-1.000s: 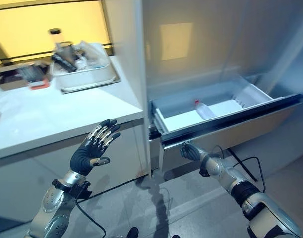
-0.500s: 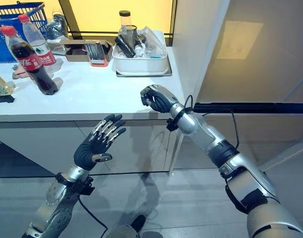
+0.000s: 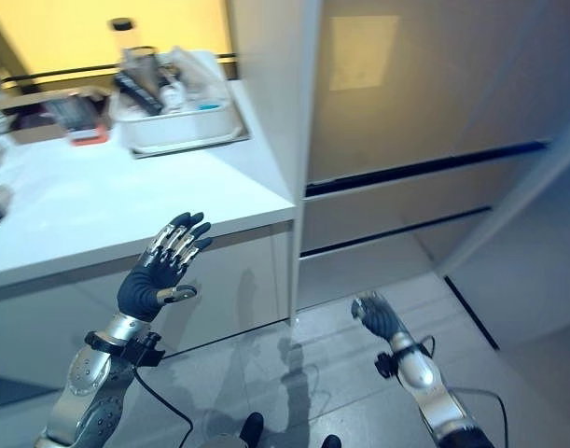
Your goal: Take the drinks into the refrigerator
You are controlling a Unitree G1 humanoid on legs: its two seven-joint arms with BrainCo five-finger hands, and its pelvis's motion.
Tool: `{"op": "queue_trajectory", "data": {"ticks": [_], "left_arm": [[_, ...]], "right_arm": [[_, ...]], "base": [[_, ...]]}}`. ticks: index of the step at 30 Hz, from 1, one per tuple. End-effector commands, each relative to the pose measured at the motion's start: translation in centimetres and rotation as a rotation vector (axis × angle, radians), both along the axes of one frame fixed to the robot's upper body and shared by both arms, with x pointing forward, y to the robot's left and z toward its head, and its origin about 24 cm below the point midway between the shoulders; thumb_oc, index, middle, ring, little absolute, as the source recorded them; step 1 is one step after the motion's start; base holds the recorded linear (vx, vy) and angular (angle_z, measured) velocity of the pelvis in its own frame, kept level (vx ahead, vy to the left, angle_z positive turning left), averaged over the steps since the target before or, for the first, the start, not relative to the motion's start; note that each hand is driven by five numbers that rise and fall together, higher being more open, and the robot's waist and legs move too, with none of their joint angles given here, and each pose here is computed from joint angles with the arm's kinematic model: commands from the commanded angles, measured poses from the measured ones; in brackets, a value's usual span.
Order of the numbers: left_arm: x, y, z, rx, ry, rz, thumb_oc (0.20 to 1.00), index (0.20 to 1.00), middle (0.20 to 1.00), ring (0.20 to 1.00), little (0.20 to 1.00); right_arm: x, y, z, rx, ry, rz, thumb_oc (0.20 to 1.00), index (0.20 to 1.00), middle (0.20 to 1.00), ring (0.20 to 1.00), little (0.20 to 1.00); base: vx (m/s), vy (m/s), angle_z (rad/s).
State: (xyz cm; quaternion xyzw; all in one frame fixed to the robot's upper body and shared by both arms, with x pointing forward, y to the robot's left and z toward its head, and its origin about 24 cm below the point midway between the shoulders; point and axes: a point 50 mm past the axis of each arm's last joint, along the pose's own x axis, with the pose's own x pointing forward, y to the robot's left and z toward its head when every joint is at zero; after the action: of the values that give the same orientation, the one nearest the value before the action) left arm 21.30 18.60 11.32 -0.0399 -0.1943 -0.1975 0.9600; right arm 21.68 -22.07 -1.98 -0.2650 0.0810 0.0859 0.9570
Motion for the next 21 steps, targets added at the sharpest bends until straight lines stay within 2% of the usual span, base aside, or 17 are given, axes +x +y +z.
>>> {"op": "queue_trajectory", "data": {"ticks": [1, 6, 8, 12, 19, 21], "left_arm": [[-0.4, 0.8, 0.0, 0.023, -0.062, 0.070, 1.000, 1.000, 1.000, 1.000, 1.000], [-0.6, 1.9, -2.0, 0.038, 0.022, 0.116, 1.000, 1.000, 1.000, 1.000, 1.000], [-0.5, 2.6, -3.9, 0.091, 0.090, 0.154, 1.000, 1.000, 1.000, 1.000, 1.000], [-0.7, 3.4, -7.2, 0.138, 0.224, 0.198, 1.000, 1.000, 1.000, 1.000, 1.000], [-1.4, 4.2, -12.6, 0.235, 0.439, 0.274, 1.000, 1.000, 1.000, 1.000, 1.000], [-2.5, 4.5, -16.3, 0.321, 0.606, 0.320, 1.000, 1.000, 1.000, 1.000, 1.000]], "right_arm": [[-0.3, -1.5, 0.2, 0.086, -0.018, -0.052, 1.000, 1.000, 1.000, 1.000, 1.000], [-3.9, -3.7, -2.4, 0.078, 0.114, -0.153, 1.000, 1.000, 1.000, 1.000, 1.000], [-6.3, -4.9, -4.3, 0.069, 0.215, -0.231, 1.000, 1.000, 1.000, 1.000, 1.000], [-8.6, -5.6, -6.3, 0.023, 0.337, -0.271, 1.000, 1.000, 1.000, 1.000, 1.000], [-10.5, -6.0, -8.9, -0.019, 0.481, -0.358, 1.000, 1.000, 1.000, 1.000, 1.000], [-11.2, -5.8, -9.9, -0.027, 0.542, -0.383, 1.000, 1.000, 1.000, 1.000, 1.000]], "base": [[-0.02, 0.021, -0.26], [-0.02, 0.005, -0.18], [-0.02, 0.004, -0.09], [-0.03, 0.000, -0.17], [-0.02, 0.004, -0.12], [-0.02, -0.001, -0.15]]}}
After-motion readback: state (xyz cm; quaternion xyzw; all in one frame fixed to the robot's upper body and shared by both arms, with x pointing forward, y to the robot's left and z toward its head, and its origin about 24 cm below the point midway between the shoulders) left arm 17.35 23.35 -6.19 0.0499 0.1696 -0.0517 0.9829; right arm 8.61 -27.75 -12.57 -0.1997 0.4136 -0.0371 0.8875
